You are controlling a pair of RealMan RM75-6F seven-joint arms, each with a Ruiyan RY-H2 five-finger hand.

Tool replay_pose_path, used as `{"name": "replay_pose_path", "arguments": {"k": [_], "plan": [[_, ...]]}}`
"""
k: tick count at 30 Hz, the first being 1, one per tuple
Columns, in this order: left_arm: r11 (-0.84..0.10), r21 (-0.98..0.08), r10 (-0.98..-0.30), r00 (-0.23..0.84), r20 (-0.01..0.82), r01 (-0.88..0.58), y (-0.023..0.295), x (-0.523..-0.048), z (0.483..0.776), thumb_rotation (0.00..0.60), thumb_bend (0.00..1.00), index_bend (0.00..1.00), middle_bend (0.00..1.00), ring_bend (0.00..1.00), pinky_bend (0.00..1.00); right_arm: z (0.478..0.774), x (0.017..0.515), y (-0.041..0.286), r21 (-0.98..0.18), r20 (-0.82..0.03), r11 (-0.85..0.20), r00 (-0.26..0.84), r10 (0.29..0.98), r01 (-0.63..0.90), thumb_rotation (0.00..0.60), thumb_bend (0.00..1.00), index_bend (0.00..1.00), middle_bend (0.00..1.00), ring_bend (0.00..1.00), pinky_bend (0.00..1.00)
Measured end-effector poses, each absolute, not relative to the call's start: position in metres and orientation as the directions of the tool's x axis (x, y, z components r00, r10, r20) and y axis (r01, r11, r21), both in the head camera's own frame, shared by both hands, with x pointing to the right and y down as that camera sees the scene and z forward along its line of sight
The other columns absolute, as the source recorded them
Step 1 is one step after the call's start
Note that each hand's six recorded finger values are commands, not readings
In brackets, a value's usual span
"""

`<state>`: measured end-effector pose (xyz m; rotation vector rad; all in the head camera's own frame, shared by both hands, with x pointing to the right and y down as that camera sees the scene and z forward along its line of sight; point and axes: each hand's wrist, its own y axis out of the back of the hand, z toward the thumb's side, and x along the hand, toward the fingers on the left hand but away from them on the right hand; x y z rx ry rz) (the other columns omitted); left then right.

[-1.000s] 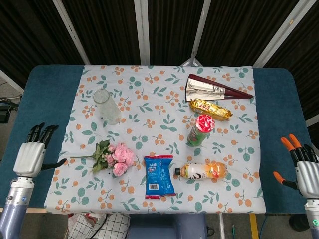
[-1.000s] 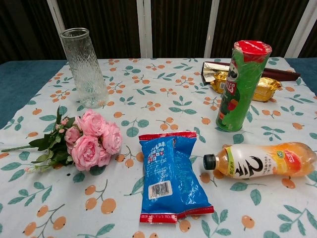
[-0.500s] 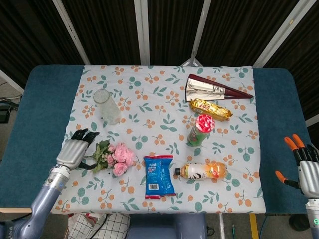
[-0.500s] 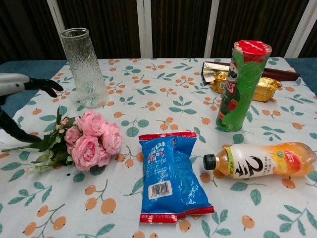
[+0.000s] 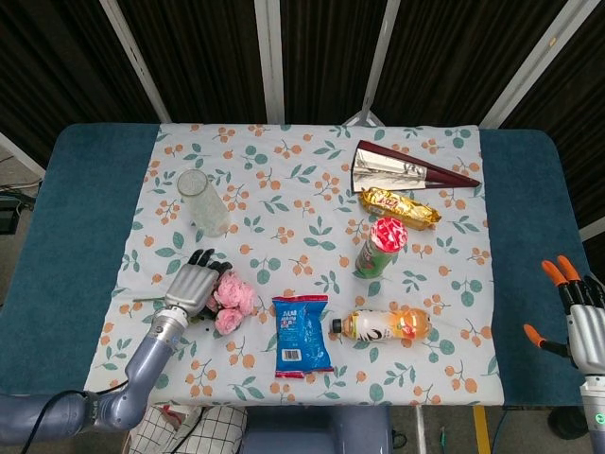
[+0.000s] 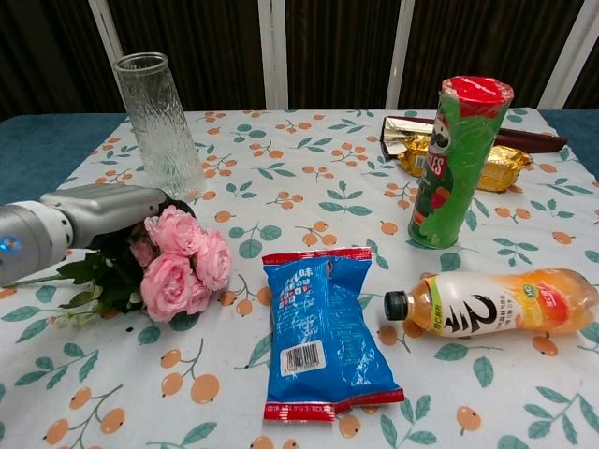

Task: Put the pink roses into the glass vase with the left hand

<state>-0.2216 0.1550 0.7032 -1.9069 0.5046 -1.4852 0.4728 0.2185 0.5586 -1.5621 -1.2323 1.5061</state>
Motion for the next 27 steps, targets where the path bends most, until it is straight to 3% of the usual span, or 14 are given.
{"name": "replay_pose_path", "arguments": {"k": [8, 17, 20, 27], "plan": [[-0.643, -0.762, -0.702, 0.341, 0.626, 0.076, 0.149, -0.2, 0.698, 0.6, 0.33, 0.53, 0.57, 0.15, 0.06, 0.558, 0.476, 0.218, -0.913, -0.375, -0.348, -0.103, 0.921, 0.212, 0.6, 0.24, 0.14, 0.06, 0.15, 0.08], [-0.588, -0.808, -0.759, 0.373, 0.534, -0.04, 0.137, -0.197, 0.667, 0.6, 0.33, 0.53, 0.57, 0.2, 0.06, 0.558, 0.478, 0.218, -0.914, -0.372, -0.34, -0.126, 0.919, 0.223, 0.6, 0.24, 0.14, 0.06, 0.15, 0.08], [-0.555, -0.823, -0.786, 0.403, 0.469, -0.125, 0.126, -0.193, 0.643, 0.6, 0.33, 0.53, 0.57, 0.2, 0.06, 0.56, 0.48, 0.218, -0.914, -0.375, -0.339, -0.144, 0.916, 0.224, 0.6, 0.24, 0.14, 0.06, 0.15, 0.08], [-0.389, -0.865, -0.853, 0.478, 0.209, -0.317, 0.078, -0.171, 0.545, 0.6, 0.33, 0.54, 0.58, 0.2, 0.06, 0.568, 0.484, 0.218, -0.908, -0.397, -0.359, -0.168, 0.902, 0.217, 0.6, 0.24, 0.14, 0.06, 0.15, 0.08]]}}
